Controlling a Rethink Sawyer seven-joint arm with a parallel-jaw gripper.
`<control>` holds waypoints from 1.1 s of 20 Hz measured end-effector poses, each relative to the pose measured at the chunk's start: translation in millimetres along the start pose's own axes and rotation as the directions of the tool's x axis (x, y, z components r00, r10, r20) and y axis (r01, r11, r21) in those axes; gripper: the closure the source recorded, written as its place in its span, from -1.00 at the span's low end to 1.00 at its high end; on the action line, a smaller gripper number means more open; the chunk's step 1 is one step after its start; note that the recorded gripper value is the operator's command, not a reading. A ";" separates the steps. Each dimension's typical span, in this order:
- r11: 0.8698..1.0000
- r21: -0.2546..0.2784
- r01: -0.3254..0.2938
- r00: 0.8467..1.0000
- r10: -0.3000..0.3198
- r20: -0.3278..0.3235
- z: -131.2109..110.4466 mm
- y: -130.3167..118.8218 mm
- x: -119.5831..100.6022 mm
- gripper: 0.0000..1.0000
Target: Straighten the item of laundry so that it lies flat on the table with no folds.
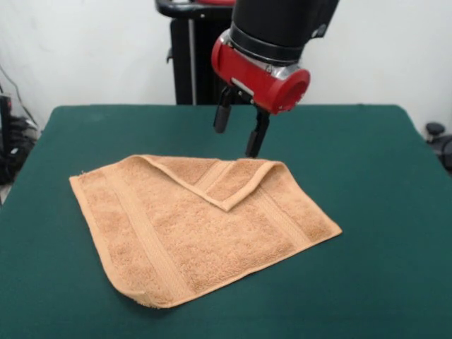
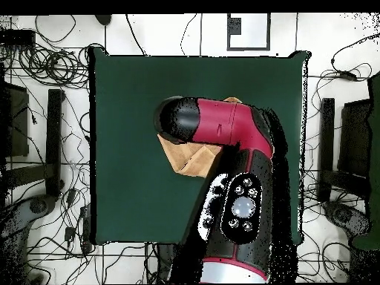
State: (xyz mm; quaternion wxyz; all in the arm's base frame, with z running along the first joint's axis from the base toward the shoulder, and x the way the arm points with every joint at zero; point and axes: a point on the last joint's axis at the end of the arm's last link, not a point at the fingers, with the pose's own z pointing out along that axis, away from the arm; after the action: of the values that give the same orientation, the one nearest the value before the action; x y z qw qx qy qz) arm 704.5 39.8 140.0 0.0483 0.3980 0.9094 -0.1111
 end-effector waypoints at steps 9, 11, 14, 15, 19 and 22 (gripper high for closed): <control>1.000 0.015 -0.028 0.999 0.028 -0.041 10.2 -13.9 4.4 -1.00; 0.999 0.021 -0.035 0.998 0.036 -0.054 13.3 -18.6 6.8 -1.00; 0.998 0.033 -0.052 0.995 0.055 -0.084 19.1 -28.5 12.3 -1.00; 0.998 0.036 -0.058 0.994 0.061 -0.093 20.2 -31.1 13.9 -1.00; 0.996 0.044 -0.075 0.989 0.079 -0.122 23.8 -37.7 21.0 -1.00; 0.995 0.050 -0.082 0.986 0.088 -0.143 27.4 -40.2 28.4 -1.00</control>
State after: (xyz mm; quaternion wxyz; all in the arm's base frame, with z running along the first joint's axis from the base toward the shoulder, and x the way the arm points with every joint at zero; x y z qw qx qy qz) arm 655.8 27.0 114.9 -0.0221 0.4445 0.8899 -0.0997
